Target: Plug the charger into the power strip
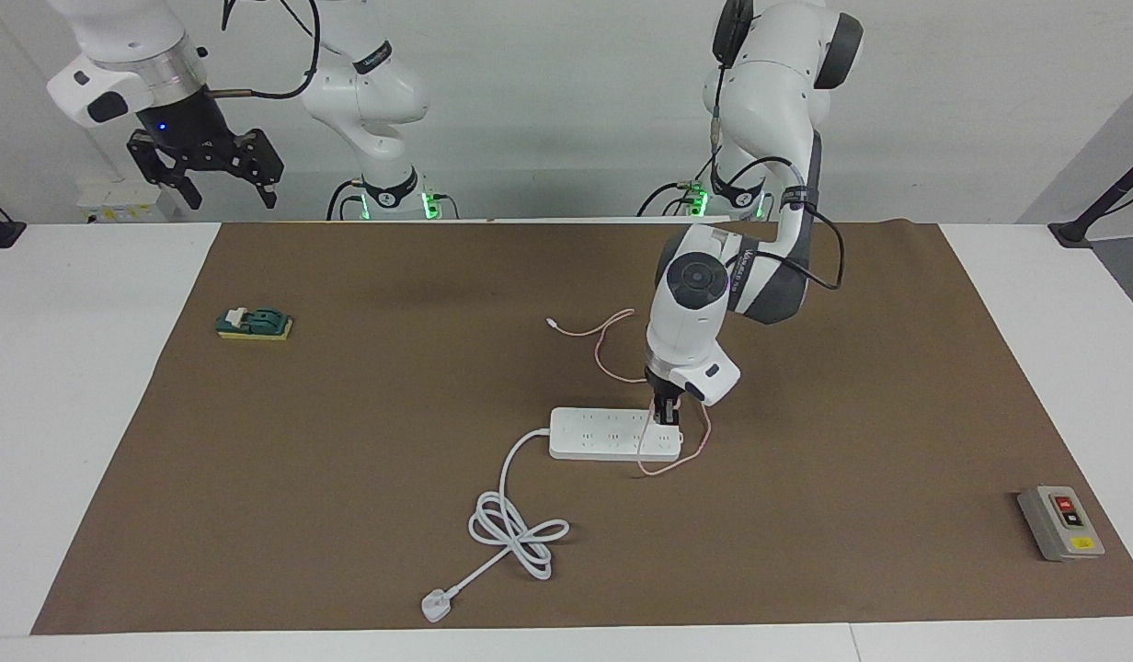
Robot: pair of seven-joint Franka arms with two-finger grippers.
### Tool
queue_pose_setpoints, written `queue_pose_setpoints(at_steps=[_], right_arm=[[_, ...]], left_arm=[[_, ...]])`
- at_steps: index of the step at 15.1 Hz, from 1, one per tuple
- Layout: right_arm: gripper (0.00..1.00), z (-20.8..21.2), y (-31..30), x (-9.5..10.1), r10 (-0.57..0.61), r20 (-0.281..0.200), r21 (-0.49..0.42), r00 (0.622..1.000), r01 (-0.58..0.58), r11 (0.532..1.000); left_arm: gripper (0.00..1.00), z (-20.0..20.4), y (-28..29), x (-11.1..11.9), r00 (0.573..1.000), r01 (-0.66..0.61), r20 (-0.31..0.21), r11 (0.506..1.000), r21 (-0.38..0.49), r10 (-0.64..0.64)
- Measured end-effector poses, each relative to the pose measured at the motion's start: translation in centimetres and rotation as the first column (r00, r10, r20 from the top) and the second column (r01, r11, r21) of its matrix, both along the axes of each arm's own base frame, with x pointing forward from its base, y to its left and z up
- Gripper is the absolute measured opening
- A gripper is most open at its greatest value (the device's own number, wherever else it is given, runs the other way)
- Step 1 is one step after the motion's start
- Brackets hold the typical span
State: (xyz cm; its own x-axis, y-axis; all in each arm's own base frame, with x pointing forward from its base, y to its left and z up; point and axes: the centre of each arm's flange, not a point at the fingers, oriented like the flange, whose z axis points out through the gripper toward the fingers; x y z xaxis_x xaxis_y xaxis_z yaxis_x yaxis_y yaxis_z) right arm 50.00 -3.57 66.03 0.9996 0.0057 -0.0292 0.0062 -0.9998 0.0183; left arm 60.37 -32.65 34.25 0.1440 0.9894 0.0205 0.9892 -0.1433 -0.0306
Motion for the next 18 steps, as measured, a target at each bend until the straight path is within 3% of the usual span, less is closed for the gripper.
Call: queue_pose_setpoints(at_steps=[18], right_arm=[[1.00,-0.22,-0.09,-0.05,-0.002,-0.005,0.000,1.000,0.002,1.000]], left_arm=[[0.31,0.02,-0.44,-0.23,1.000,0.014,0.009,1.000,-0.004,-0.014]])
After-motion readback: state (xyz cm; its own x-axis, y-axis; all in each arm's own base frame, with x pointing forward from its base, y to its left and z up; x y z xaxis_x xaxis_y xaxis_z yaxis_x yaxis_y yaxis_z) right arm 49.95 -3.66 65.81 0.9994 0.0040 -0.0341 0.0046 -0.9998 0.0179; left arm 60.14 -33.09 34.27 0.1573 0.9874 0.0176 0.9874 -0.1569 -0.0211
